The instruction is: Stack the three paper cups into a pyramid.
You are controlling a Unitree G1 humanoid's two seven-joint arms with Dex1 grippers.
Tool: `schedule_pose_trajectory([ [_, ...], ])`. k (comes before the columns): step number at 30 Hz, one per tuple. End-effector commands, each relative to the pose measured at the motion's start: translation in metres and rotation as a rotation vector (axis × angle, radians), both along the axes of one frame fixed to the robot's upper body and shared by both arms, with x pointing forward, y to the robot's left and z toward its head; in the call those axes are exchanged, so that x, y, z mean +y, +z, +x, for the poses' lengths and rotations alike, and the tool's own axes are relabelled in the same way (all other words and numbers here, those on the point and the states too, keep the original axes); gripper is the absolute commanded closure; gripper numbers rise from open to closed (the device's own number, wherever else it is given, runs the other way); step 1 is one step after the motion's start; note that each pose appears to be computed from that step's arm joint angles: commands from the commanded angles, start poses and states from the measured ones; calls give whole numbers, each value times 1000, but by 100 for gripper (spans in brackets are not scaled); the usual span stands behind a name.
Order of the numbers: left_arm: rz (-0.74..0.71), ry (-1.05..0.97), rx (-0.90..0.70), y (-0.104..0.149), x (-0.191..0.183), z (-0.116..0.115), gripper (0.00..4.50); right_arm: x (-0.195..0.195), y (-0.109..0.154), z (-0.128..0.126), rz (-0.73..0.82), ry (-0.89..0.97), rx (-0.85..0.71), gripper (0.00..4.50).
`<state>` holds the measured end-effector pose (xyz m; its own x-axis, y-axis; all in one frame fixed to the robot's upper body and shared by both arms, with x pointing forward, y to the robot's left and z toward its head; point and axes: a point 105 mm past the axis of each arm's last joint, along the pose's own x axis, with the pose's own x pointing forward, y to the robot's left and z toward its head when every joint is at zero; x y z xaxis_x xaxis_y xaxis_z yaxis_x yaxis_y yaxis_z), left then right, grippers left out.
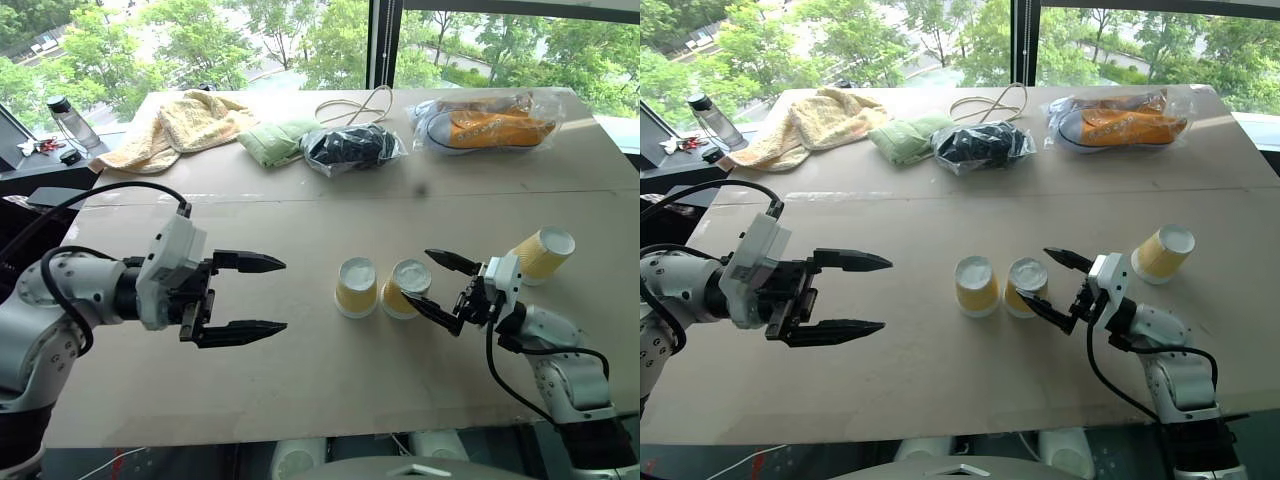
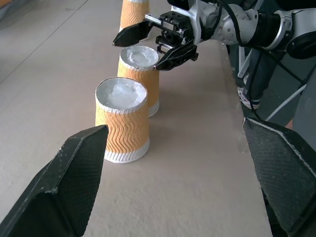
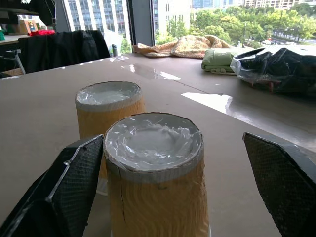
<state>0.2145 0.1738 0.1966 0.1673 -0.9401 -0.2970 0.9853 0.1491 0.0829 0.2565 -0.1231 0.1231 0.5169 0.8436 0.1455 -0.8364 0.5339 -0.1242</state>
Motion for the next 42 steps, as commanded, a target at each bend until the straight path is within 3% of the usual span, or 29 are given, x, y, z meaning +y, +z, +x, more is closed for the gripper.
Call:
schedule_pose_trajectory([
  [1, 5, -22, -34, 7, 0, 2, 0, -15, 18, -15, 18, -26, -71, 4],
  [3, -5, -44, -43, 10, -3, 7, 0, -41, 25, -19, 87, -130, -46, 4],
  [10, -97, -119, -71, 27, -26, 22, 0, -115, 55, -10, 130, -513, -182, 4],
  [14, -108, -151, -69, 30, -39, 30, 0, -134, 52, -2, 47, -645, -201, 4],
  [19, -114, -100, -88, 37, -51, 48, 0, -146, 34, 5, 46, -760, -115, 4],
  [42, -99, -43, -138, 32, -56, 51, 0, -160, 3, 40, 128, -847, 66, 4],
])
